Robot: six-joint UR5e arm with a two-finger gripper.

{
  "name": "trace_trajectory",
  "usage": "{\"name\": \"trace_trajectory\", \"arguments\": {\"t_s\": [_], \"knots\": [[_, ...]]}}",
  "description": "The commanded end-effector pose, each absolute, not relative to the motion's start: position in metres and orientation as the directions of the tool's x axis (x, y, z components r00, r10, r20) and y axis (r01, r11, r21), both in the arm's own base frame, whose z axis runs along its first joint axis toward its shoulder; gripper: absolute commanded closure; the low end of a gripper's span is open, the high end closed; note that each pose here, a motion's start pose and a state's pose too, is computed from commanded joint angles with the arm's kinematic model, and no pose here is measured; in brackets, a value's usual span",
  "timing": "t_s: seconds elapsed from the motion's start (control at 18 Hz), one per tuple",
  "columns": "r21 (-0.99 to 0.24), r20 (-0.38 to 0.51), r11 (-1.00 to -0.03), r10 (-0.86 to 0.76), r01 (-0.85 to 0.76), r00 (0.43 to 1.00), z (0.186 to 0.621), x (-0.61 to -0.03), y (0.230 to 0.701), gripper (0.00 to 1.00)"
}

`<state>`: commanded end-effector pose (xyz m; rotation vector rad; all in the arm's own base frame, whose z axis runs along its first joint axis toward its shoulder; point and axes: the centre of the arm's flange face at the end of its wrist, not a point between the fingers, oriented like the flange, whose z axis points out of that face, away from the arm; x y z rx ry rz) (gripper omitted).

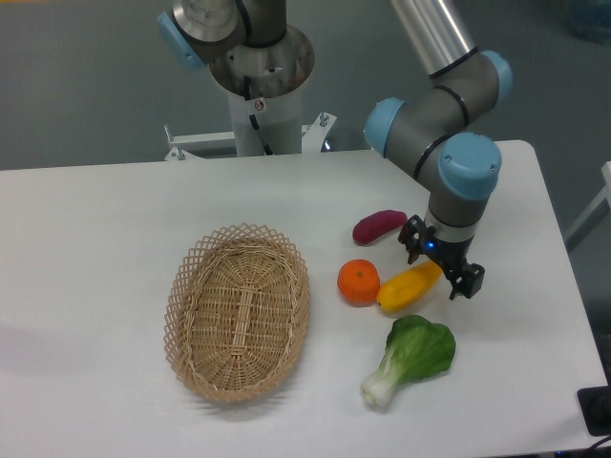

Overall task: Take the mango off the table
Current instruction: 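Lower the open gripper around the yellow mango and close it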

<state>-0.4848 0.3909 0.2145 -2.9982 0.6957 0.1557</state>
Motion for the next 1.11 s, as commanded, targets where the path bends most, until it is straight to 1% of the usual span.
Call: {"name": "trace_trajectory", "arguments": {"t_s": [0.5, 0.56, 0.61, 0.72, 0.78, 0.94, 1.0, 1.11], "knots": [[-0.035, -0.093, -0.899, -0.433, -0.437, 0.897, 0.205, -0.4768, 0.3889, 0.0], [-0.034, -0.11, -0.895, -0.44, -0.446, 0.891, 0.2073, -0.4785, 0.3897, 0.04], [-0.035, -0.121, -0.893, -0.442, -0.449, 0.889, 0.2073, -0.4785, 0.3909, 0.16], [-0.035, -0.122, -0.893, -0.442, -0.449, 0.889, 0.2074, -0.4786, 0.391, 0.44], [-0.035, -0.122, -0.892, -0.444, -0.45, 0.888, 0.2074, -0.4786, 0.391, 0.49], [-0.035, -0.124, -0.891, -0.445, -0.452, 0.887, 0.2085, -0.4794, 0.3914, 0.59], [-0.034, -0.126, -0.889, -0.449, -0.456, 0.885, 0.2094, -0.4794, 0.3913, 0.61], [-0.033, -0.132, -0.884, -0.458, -0.466, 0.879, 0.2123, -0.4807, 0.392, 0.63]]}}
